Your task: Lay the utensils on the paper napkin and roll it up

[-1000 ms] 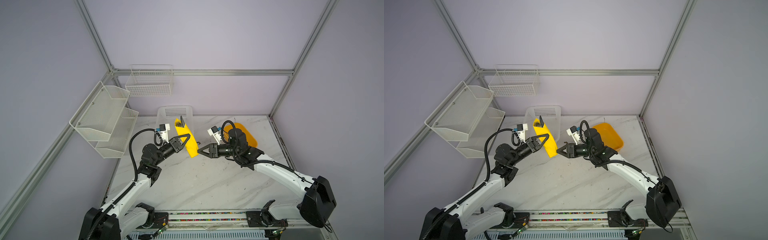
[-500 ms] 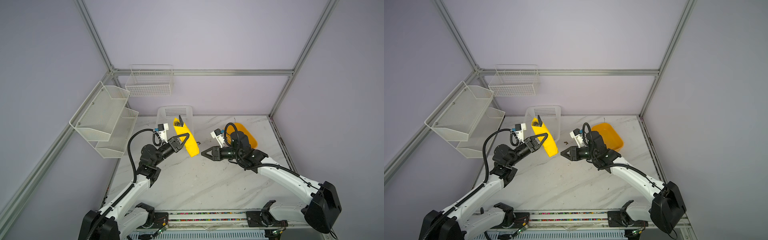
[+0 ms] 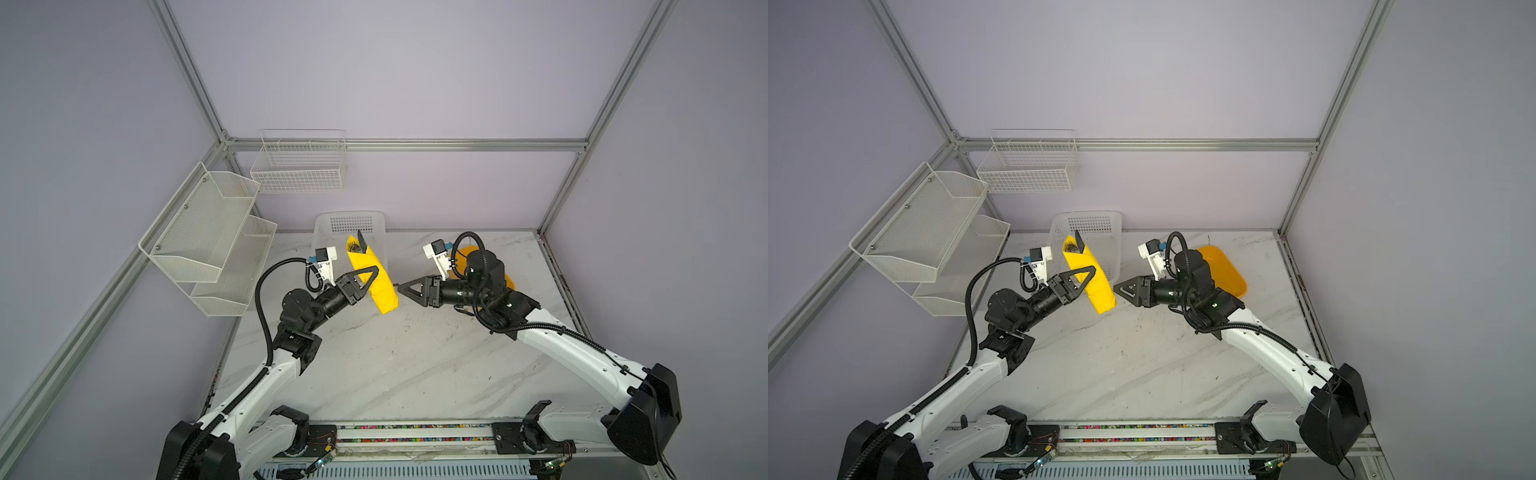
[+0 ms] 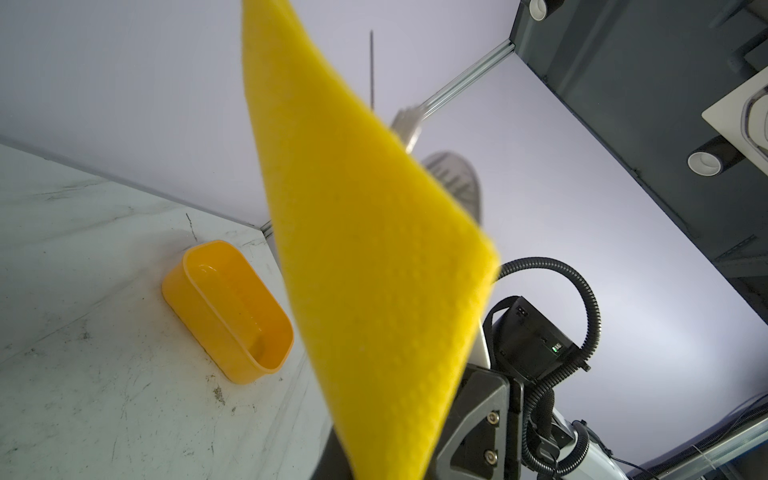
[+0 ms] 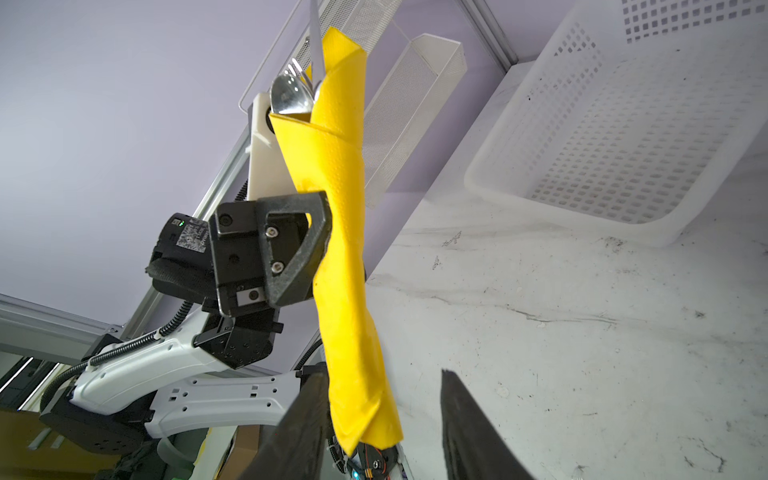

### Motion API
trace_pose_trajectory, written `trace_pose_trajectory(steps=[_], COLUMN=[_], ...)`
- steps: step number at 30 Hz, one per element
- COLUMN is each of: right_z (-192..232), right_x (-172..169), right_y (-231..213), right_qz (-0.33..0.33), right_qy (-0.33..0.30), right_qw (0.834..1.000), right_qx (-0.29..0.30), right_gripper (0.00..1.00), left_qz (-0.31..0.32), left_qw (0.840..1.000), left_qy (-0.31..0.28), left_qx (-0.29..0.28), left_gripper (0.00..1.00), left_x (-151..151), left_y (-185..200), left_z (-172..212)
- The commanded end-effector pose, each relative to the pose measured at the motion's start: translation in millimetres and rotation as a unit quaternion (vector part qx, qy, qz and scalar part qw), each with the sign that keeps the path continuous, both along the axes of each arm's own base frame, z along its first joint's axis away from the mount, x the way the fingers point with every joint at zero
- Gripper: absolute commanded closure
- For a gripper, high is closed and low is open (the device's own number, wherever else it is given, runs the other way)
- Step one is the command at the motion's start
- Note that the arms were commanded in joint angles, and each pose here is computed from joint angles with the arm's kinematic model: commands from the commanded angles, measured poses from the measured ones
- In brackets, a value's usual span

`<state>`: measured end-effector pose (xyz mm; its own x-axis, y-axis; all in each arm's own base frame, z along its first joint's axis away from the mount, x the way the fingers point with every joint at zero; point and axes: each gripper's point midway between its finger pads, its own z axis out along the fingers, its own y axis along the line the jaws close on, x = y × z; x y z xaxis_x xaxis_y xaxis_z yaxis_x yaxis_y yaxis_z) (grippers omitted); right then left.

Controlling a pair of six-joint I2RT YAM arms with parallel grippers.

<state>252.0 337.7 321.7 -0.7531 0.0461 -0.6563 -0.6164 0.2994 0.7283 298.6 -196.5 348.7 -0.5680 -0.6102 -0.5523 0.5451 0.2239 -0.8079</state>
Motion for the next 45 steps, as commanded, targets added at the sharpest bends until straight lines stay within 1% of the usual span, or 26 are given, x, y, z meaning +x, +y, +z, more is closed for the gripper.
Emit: trace_pose_trajectory(steps=[1,8,12,15,18,24,30,33,37,39,41,43,45], right_z=[4,-4,-11,-10,-8,-24,-44,-47,-41,-27,-1,11,13], right_x=[-6,-15,-14,-18,-23,-19,-19,-17,-16,-20,-26,-24,-19], right_y=[5,13,12,11,12,12,9,4,0,1,3,-1,-3], right_qz=[0.025,0.068,0.062,0.069,0.082,0.074,0.064,0.048,0.035,0.044,0.062,0.047,0.026], right_qy=[-0.006,0.007,0.012,0.015,0.023,0.034,0.052,0.047,0.043,0.037,0.023,0.012,0.011], right_qw=[1.000,0.998,0.998,0.998,0.996,0.997,0.996,0.997,0.998,0.998,0.998,0.999,0.999], right_qx=[0.008,0.007,0.000,0.004,0.012,-0.012,-0.031,-0.040,-0.039,-0.024,0.013,0.021,0.016], right_gripper=[0.53,0.52,0.52,0.52,0.49,0.49,0.54,0.58,0.62,0.62,0.62,0.64,0.64], left_qz=[-0.002,0.007,0.004,0.006,0.003,0.001,0.003,0.004,0.001,-0.001,-0.001,0.001,0.003], left_qw=[0.999,0.999,0.999,0.999,0.999,0.999,0.999,0.999,0.999,0.999,0.999,0.999,0.999], left_qy=[-0.037,-0.037,-0.036,-0.037,-0.037,-0.037,-0.037,-0.036,-0.036,-0.034,-0.034,-0.034,-0.036], left_qx=[-0.015,-0.013,-0.013,-0.013,-0.011,-0.012,-0.011,-0.010,-0.011,-0.010,-0.010,-0.011,-0.011], left_gripper=[0.96,0.96,0.96,0.96,0.96,0.96,0.96,0.96,0.96,0.96,0.96,0.96,0.96], left_x=[-9,-10,-9,-9,-8,-9,-9,-8,-8,-7,-8,-9,-9], left_y=[3,6,6,6,4,4,5,5,4,3,3,4,5], left_z=[15,14,14,15,18,18,18,17,17,14,13,14,15])
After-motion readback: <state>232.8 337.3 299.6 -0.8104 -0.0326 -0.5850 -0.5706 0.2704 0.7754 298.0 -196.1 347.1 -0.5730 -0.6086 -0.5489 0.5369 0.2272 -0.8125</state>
